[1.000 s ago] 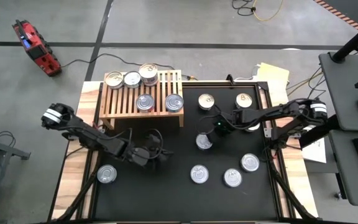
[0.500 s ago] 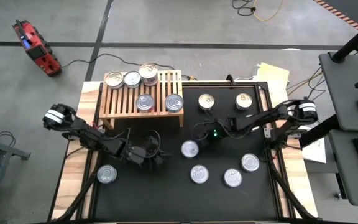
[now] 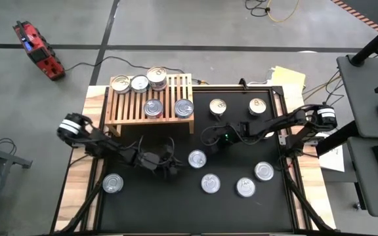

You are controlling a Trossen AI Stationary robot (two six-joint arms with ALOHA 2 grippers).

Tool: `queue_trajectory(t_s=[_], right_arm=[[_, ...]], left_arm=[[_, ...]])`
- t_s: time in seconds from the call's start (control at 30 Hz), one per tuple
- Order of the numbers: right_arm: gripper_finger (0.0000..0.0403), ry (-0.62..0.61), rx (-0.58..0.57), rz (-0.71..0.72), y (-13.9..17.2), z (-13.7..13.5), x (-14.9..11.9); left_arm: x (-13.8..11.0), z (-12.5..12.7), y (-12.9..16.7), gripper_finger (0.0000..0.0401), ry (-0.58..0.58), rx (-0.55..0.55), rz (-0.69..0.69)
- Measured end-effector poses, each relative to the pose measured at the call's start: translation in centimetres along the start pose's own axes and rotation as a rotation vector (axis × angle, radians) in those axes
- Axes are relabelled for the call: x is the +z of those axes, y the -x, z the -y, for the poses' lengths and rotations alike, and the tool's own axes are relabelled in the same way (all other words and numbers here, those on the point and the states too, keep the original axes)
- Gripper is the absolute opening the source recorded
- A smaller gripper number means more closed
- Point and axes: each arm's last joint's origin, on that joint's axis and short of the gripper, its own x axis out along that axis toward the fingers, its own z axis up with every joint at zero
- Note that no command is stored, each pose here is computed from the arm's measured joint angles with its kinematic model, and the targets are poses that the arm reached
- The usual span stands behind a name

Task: Stack canned seafood by type on shelf
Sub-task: Put the top blue tuna can on the shelf

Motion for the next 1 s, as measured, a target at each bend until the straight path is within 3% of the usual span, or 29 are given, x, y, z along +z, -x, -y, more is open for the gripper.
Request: queue_trajectory(t_s=[0.13,0.5,1.0], right_arm=[[0.0012,0.004,0.010,-0.016,0.0,-0.1,-0.2],[0.0013,-0.068,0.003,-0.028,-0.2,-0.1,-0.5],[0.0013,-0.028,0.004,-0.023,-0.2,-0.2,-0.7]], left_arm=[[0.1,-0.7,-1.4,0.0000,0.040,-0.069,0.063],[0.0,-2.7,-3.3,0.0000,0.080,-0.021,-0.029],[0.2,-3.3,-3.4,0.0000,0.075,0.018,-0.032]])
